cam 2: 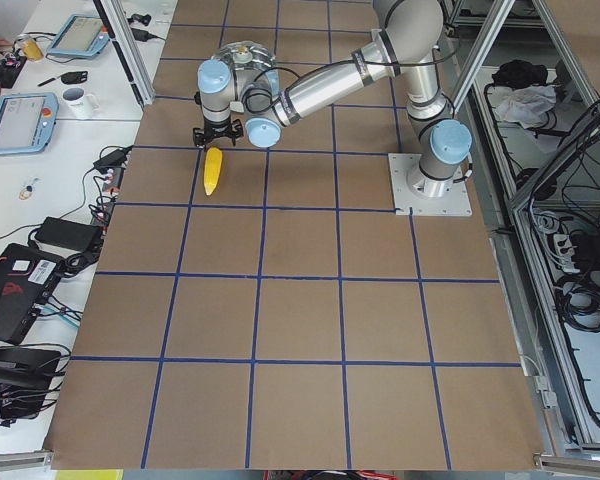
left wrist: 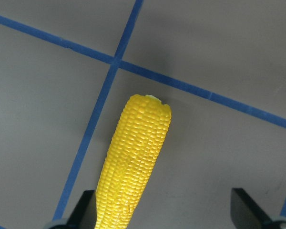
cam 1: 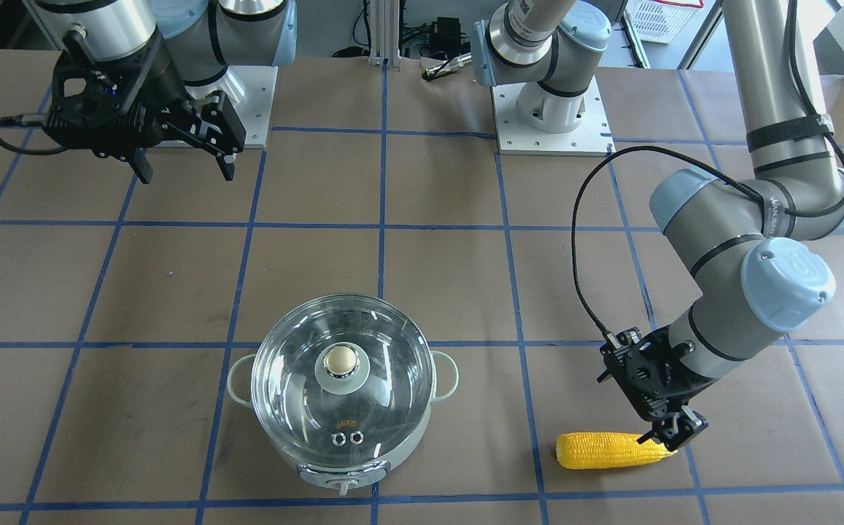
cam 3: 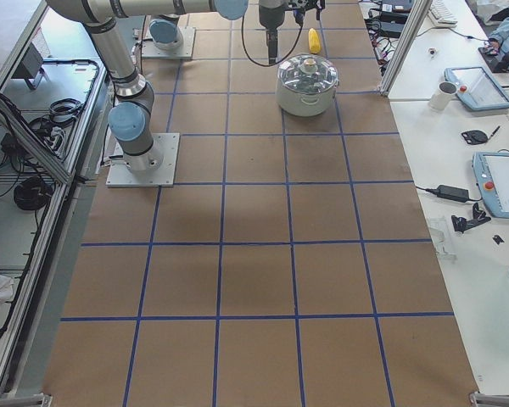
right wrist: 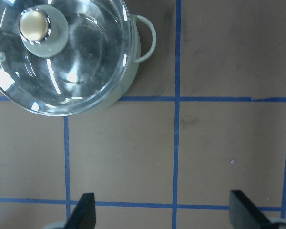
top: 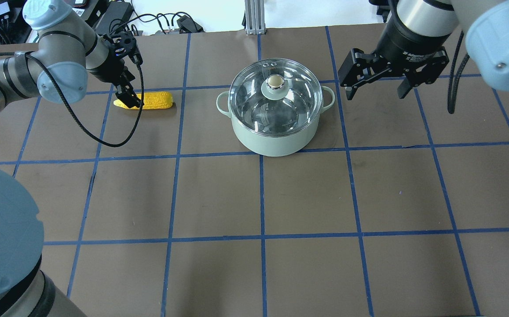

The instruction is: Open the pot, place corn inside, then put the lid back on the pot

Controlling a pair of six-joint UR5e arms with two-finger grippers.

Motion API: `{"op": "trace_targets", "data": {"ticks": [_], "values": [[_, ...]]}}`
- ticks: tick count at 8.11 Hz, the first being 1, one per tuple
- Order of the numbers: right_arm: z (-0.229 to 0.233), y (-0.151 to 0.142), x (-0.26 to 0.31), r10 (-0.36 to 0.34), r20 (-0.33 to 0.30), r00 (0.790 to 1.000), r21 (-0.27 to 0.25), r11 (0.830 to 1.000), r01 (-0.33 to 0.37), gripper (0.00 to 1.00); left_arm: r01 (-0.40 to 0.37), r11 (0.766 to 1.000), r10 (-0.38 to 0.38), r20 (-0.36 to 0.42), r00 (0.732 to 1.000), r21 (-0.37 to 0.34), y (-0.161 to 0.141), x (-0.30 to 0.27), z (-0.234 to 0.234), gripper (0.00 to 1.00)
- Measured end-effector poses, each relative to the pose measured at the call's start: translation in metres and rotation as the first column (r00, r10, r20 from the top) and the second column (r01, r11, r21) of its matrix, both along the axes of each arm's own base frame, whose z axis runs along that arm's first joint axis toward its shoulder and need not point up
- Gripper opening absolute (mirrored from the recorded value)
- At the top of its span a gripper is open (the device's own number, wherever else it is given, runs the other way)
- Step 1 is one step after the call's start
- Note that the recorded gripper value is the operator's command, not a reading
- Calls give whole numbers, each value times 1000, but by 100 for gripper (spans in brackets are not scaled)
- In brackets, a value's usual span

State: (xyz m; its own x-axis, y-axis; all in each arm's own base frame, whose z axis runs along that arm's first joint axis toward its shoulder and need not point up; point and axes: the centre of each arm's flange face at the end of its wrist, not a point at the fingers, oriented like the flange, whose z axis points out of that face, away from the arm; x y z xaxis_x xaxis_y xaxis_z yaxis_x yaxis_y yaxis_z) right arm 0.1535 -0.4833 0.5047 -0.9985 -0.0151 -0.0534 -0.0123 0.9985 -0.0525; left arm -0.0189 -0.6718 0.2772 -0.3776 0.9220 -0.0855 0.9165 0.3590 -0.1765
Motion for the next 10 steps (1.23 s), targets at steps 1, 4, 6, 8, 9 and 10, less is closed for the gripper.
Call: {"op": "trace_targets", "data": {"ticks": [1,4,6,8,9,10], "values": [[1,-27,8,3,14,1000,-13,1000,-3,100,39,999,-39,9,999,-15,-6,2,-12,100],[-41,-110,76,0,32,999,-97,995,3,99,103,994,-102,26,994,-45,-17,6,-39,100],[-95,-137,129,-35,28,999,-152,988,39,99,150,987,-148,37,988,-50,-20,9,-50,100],[-131,-145,153,-60,29,998,-165,984,64,92,160,985,-157,45,987,-65,-25,11,-61,100],[-143,-146,156,-66,26,997,-162,984,69,86,160,985,-157,45,987,-66,-26,11,-65,100],[-152,-145,158,-68,24,997,-159,985,71,69,160,985,-157,44,987,-66,-27,12,-69,100]]}}
